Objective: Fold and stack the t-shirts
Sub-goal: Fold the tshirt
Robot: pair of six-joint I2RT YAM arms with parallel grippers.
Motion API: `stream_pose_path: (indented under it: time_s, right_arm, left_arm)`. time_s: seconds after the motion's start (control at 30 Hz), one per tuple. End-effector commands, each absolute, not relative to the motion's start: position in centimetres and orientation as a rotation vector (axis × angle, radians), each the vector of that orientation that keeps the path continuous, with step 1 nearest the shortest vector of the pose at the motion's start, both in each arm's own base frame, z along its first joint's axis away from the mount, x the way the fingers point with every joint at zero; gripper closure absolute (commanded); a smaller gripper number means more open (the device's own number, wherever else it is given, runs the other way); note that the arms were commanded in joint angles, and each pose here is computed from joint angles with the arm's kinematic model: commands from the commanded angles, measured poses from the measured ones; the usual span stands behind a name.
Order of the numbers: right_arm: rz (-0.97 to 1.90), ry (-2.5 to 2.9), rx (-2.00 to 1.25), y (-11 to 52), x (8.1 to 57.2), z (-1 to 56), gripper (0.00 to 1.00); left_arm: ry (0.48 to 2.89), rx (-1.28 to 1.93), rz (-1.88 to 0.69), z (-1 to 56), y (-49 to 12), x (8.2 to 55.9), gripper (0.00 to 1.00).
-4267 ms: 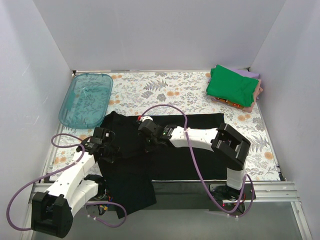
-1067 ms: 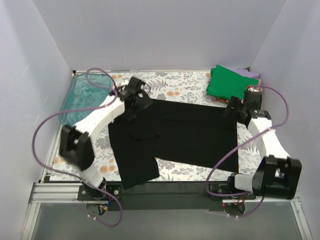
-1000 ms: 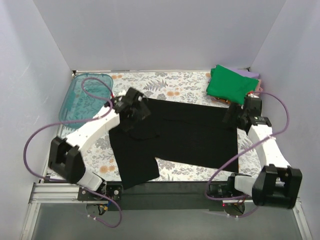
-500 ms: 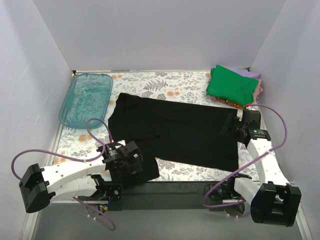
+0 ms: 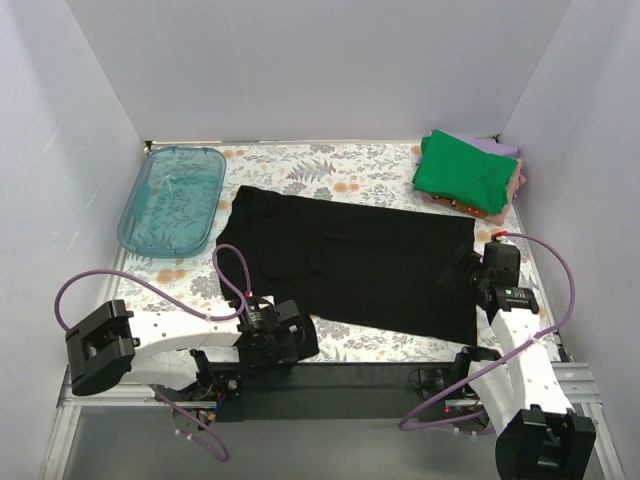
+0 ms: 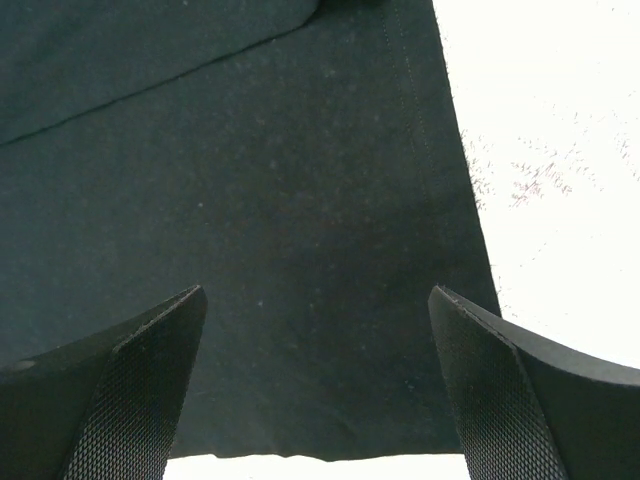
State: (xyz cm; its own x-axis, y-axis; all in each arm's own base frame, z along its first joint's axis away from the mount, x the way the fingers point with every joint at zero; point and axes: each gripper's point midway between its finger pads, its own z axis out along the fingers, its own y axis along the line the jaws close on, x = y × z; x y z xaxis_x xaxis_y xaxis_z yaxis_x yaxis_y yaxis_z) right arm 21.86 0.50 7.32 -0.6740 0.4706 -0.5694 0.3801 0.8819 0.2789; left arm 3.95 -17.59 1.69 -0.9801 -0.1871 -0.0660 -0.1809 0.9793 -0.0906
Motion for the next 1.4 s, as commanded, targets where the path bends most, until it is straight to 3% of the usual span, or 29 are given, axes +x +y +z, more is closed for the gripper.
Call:
stream_pose_path:
  time_s: [0.0, 0.07, 0.1, 0.17, 0.2, 0.37, 0.43, 0.7, 1.27, 1.37]
  right_arm:
    - [0.242, 2.341, 0.684, 1.1, 21.5, 7.5, 0.02]
    - [0.251, 2.315, 0.731, 1.1, 21.1, 7.6, 0.02]
    - [0.248, 2.326, 0.753, 1.1, 20.5, 7.2, 0.01]
    - [0.238, 2.306, 0.800, 0.9, 20.0, 7.4, 0.02]
    - [0.227, 2.321, 0.829, 0.8, 19.3, 7.2, 0.02]
    - [0.343, 2.294, 0.893, 2.4, 17.7, 6.9, 0.02]
    - [0.385, 2.296, 0.906, 2.9, 17.2, 6.6, 0.02]
    - [0.457, 2.374, 0.950, 4.4, 14.7, 5.0, 0.02]
    - [0.388, 2.387, 1.043, 3.5, 15.7, 2.7, 0.02]
    - [0.378, 2.380, 1.045, 3.3, 16.1, 2.2, 0.06]
  left_arm:
    - [3.032, -0.293, -0.088, 0.8, -17.3, 4.3, 0.26]
    - [3.019, -0.323, -0.013, 0.4, -16.8, 4.7, 0.34]
    - [3.020, -0.329, 0.028, 0.4, -16.3, 4.6, 0.47]
    - [3.002, -0.338, 0.074, 0.4, -16.1, 5.0, 0.58]
    - [3.001, -0.341, 0.105, 0.4, -15.7, 4.9, 0.70]
    - [2.948, -0.386, 0.173, 1.1, -14.8, 6.1, 0.95]
    - [2.942, -0.396, 0.185, 1.3, -14.6, 6.4, 1.00]
    - [2.873, -0.467, 0.181, 2.5, -14.1, 8.8, 1.00]
    - [2.761, -0.464, -0.032, 5.7, -17.2, 14.5, 1.00]
    - [2.732, -0.512, -0.077, 6.3, -17.2, 15.6, 1.00]
